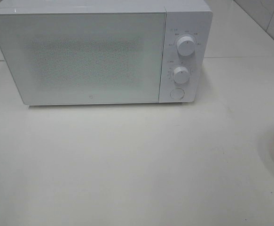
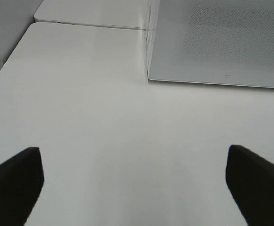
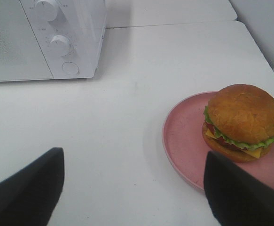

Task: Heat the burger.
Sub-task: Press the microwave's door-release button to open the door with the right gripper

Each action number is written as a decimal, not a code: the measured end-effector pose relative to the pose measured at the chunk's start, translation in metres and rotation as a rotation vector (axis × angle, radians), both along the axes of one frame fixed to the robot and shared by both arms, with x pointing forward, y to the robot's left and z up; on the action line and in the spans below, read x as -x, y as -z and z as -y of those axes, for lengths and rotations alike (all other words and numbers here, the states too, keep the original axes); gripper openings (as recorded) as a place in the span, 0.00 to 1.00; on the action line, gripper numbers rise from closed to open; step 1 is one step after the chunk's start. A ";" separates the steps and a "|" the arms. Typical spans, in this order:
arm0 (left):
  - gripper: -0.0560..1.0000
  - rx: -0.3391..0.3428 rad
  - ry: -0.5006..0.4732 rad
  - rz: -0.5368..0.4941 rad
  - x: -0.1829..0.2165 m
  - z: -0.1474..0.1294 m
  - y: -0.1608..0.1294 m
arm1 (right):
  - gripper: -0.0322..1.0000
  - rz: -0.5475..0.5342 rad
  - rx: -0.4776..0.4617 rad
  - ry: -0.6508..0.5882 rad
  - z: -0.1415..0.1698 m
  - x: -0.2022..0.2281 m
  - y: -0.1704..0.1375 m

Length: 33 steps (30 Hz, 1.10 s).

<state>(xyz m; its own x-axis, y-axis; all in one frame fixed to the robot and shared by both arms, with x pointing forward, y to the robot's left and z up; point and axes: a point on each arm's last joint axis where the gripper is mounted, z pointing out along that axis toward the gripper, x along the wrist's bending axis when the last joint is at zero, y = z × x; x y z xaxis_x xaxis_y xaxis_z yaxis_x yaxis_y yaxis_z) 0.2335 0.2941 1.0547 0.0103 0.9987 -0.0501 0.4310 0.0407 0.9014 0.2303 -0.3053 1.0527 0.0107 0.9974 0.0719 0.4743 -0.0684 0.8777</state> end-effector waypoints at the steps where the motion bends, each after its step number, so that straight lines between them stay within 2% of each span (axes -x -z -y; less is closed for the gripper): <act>1: 0.97 0.000 0.000 0.000 0.000 0.000 0.000 | 0.77 0.000 0.000 0.000 0.000 0.000 0.000; 16: 0.97 0.000 0.000 0.000 0.000 0.000 0.000 | 0.77 0.000 0.000 0.000 0.000 0.000 0.000; 21: 0.97 0.000 0.000 0.000 0.000 0.000 0.000 | 0.77 0.038 -0.003 -0.001 0.000 0.001 -0.010; 33: 0.97 0.000 0.000 0.000 0.000 0.000 0.000 | 0.77 0.099 -0.001 -0.012 -0.003 -0.027 -0.023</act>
<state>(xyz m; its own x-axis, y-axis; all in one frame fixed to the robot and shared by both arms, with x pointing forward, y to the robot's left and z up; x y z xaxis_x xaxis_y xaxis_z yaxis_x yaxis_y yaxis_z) 0.2335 0.2941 1.0547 0.0103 0.9987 -0.0501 0.4310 0.0407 0.9014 0.2572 -0.3019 1.0761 -0.0086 0.9973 0.0734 0.3862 -0.0644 0.9202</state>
